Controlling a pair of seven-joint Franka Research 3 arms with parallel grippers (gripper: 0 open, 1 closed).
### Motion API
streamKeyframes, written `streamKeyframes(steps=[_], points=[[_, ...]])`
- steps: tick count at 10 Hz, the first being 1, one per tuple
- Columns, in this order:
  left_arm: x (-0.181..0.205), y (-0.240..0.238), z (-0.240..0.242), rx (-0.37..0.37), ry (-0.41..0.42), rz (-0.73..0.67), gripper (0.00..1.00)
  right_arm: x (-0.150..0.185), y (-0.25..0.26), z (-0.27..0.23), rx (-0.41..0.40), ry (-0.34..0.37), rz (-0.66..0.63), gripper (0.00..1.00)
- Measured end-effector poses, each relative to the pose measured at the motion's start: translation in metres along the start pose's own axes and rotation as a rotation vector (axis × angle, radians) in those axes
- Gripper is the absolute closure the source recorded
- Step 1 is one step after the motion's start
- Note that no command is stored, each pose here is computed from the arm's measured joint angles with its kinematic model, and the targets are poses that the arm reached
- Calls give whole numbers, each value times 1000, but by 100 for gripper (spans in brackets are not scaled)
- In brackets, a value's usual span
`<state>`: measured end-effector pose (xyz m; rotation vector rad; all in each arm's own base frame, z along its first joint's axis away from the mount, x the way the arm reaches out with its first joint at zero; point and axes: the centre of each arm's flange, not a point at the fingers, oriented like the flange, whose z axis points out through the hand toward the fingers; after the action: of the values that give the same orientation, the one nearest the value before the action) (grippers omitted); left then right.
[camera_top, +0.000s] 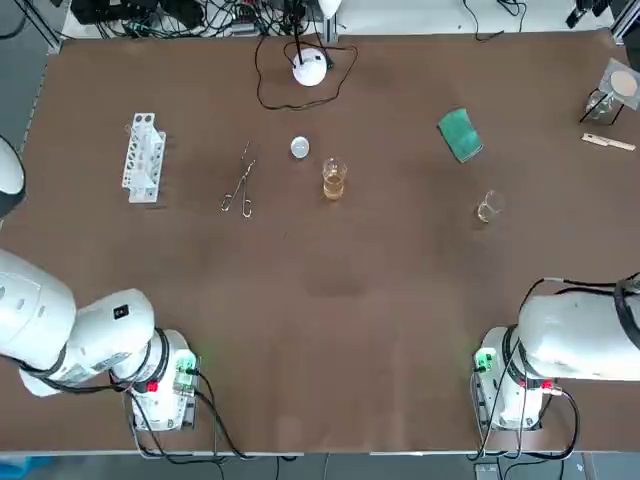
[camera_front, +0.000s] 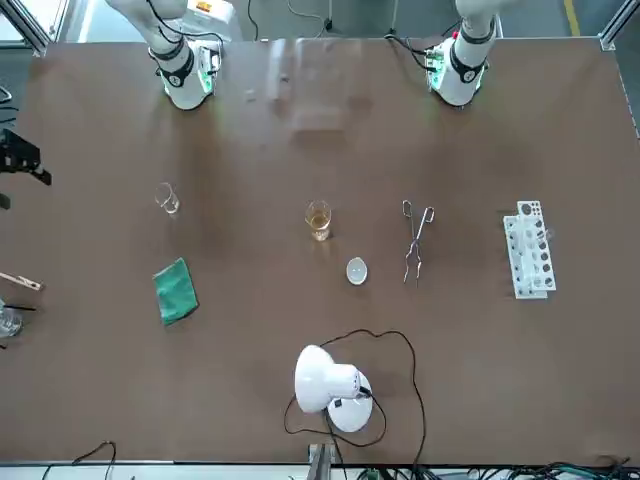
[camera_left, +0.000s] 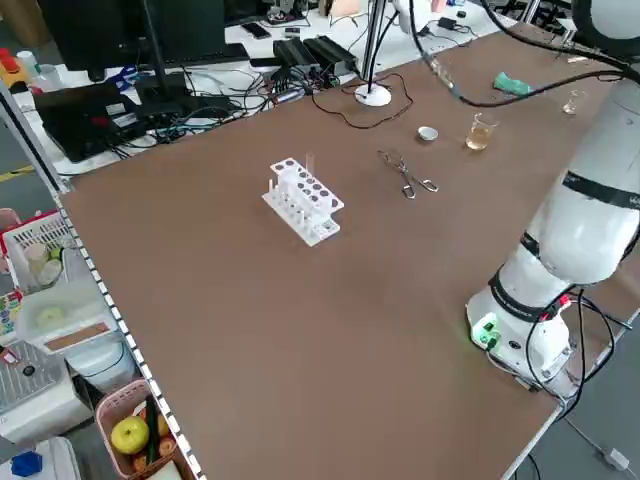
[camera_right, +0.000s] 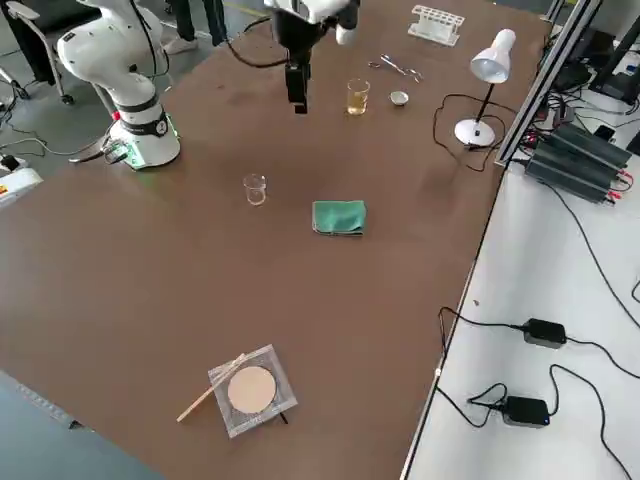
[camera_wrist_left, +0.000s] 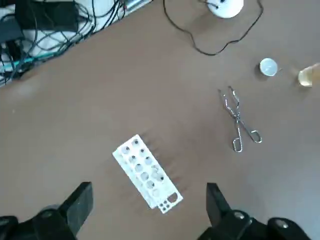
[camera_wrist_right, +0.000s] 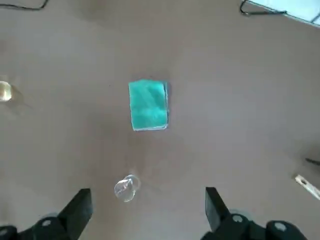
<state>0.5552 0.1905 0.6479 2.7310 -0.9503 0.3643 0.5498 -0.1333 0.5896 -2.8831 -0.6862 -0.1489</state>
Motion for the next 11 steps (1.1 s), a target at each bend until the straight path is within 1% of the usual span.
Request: streamKeyframes(steps=[2,3,5,6,8,10,11], points=[[-32,-36,19,-77,70,104,0,-32,37,30,53,37,-80,0],[-40,-50,37,-128,106,158,0,-43,48,43,87,56,-104,0],[-62,-79,85,-267,212,257,0,-60,68,72,140,108,-163,0],[-83,-100,113,-315,272,284,0,-69,77,89,165,132,-187,0],[-127,-137,161,-367,406,328,0,-93,94,127,217,209,-264,0],[-151,-149,202,-410,557,500,0,-122,113,171,270,287,-335,0],[-158,-152,223,-434,618,559,1,-134,122,193,297,321,-365,0]])
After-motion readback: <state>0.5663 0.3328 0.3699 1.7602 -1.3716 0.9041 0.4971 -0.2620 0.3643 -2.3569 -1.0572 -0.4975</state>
